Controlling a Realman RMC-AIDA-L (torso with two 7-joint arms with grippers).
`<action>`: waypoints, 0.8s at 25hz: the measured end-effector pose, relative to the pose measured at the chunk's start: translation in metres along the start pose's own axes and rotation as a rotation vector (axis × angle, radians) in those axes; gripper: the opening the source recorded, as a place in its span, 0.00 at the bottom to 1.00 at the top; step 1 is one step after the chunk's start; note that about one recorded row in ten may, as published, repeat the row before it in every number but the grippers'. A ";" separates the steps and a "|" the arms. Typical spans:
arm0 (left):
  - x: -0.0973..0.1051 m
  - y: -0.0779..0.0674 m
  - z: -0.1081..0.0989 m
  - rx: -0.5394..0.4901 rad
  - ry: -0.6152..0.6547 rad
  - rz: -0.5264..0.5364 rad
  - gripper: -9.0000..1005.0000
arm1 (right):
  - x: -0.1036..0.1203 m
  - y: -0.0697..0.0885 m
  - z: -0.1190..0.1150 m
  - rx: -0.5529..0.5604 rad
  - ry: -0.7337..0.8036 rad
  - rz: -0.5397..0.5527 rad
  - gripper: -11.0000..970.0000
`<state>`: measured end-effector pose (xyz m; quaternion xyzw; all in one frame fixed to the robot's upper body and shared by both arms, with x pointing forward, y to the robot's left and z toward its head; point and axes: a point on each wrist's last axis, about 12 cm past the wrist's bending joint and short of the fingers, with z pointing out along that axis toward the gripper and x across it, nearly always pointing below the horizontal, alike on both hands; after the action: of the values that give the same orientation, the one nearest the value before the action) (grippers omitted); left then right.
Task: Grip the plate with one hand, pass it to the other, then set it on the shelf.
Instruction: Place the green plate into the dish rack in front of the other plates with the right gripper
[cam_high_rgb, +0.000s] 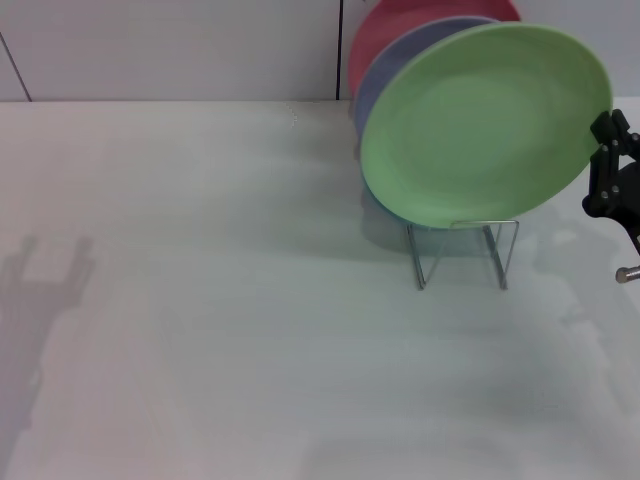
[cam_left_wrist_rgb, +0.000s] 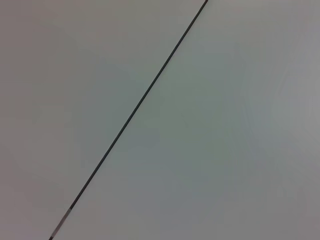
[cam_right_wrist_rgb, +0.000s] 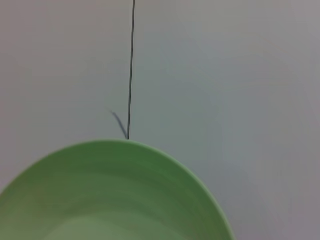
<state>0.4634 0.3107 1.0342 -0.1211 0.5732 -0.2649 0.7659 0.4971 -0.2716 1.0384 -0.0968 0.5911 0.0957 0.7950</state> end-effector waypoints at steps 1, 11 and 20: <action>0.000 0.000 0.000 0.000 -0.001 0.000 0.83 | 0.001 0.000 0.000 0.001 0.005 0.000 0.07; -0.001 0.000 0.002 0.001 -0.007 -0.002 0.83 | 0.002 0.000 -0.004 0.000 0.017 0.001 0.08; -0.001 0.000 0.003 0.004 -0.011 -0.003 0.83 | 0.004 0.000 -0.005 0.000 0.036 -0.002 0.09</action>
<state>0.4655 0.3108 1.0361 -0.1220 0.5681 -0.2666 0.7689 0.4932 -0.2724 1.0327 -0.0991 0.6053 0.0931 0.7843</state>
